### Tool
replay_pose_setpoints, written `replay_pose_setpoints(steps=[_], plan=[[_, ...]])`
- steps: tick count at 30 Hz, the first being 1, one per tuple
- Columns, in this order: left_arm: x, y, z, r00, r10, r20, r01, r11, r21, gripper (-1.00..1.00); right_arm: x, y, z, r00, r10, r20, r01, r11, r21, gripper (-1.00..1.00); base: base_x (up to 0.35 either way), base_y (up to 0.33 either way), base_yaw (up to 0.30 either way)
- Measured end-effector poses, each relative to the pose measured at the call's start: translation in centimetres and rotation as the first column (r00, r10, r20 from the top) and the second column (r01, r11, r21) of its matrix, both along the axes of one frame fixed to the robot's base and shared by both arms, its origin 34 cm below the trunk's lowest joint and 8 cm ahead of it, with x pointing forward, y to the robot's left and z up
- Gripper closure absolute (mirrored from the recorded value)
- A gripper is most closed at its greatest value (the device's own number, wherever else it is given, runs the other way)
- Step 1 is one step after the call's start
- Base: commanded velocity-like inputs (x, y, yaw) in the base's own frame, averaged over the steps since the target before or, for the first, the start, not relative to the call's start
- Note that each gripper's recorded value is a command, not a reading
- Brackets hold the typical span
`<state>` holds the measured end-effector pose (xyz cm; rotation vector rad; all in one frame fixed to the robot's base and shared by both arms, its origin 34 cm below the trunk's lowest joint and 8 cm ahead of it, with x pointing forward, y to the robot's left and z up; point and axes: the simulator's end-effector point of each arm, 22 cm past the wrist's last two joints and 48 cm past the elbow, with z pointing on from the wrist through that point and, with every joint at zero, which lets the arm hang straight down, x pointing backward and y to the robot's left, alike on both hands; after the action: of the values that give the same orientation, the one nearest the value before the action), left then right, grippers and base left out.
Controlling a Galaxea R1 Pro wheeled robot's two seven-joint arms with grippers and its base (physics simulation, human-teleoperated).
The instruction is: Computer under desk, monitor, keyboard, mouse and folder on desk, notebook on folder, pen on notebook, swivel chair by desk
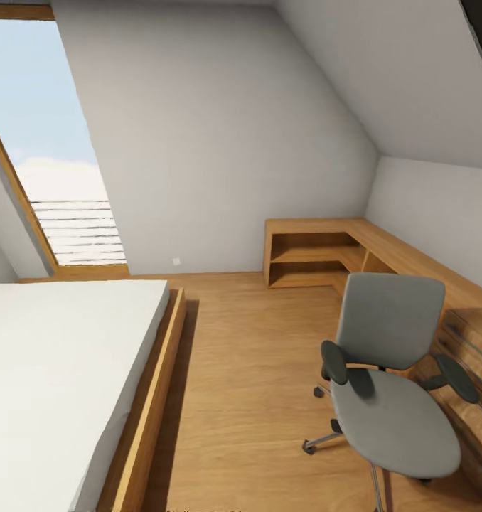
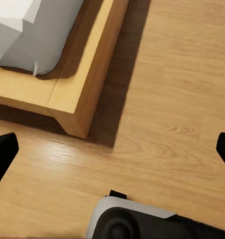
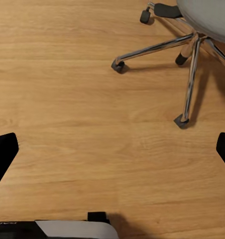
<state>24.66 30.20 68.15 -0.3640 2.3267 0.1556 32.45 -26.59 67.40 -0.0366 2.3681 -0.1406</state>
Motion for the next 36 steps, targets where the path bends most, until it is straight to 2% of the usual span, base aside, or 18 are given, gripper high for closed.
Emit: replay_pose_setpoints(steps=[7, 14, 28, 36], plan=[[-0.2, 0.0, -0.1, 1.0, 0.0, -0.007, 0.0, 1.0, 0.0, -1.0, -0.2, -0.1, -0.1, 1.0, -0.001, -0.005, 0.001, 1.0, -0.001, -1.0, 0.0, 0.0, 0.226], [-0.2, 0.0, -0.1, 1.0, -0.001, -0.005, 0.001, 1.0, 0.001, -1.0, -0.2, -0.8, -0.1, 1.0, -0.002, -0.006, 0.002, 1.0, -0.01, -1.0, 0.0, 0.0, 0.063], [-0.2, 0.0, -0.1, 1.0, -0.001, -0.005, 0.001, 1.0, 0.0, -1.0, -0.2, -1.2, -0.1, 1.0, 0.001, -0.007, -0.001, 1.0, -0.016, -1.0, 0.002, 0.0, -0.095], [-0.2, 0.0, 0.0, 1.0, -0.002, -0.004, 0.002, 1.0, 0.001, -1.0, -0.3, -1.3, -0.1, 1.0, 0.0, -0.007, 0.0, 1.0, -0.016, -1.0, 0.226, 0.0, -0.012]])
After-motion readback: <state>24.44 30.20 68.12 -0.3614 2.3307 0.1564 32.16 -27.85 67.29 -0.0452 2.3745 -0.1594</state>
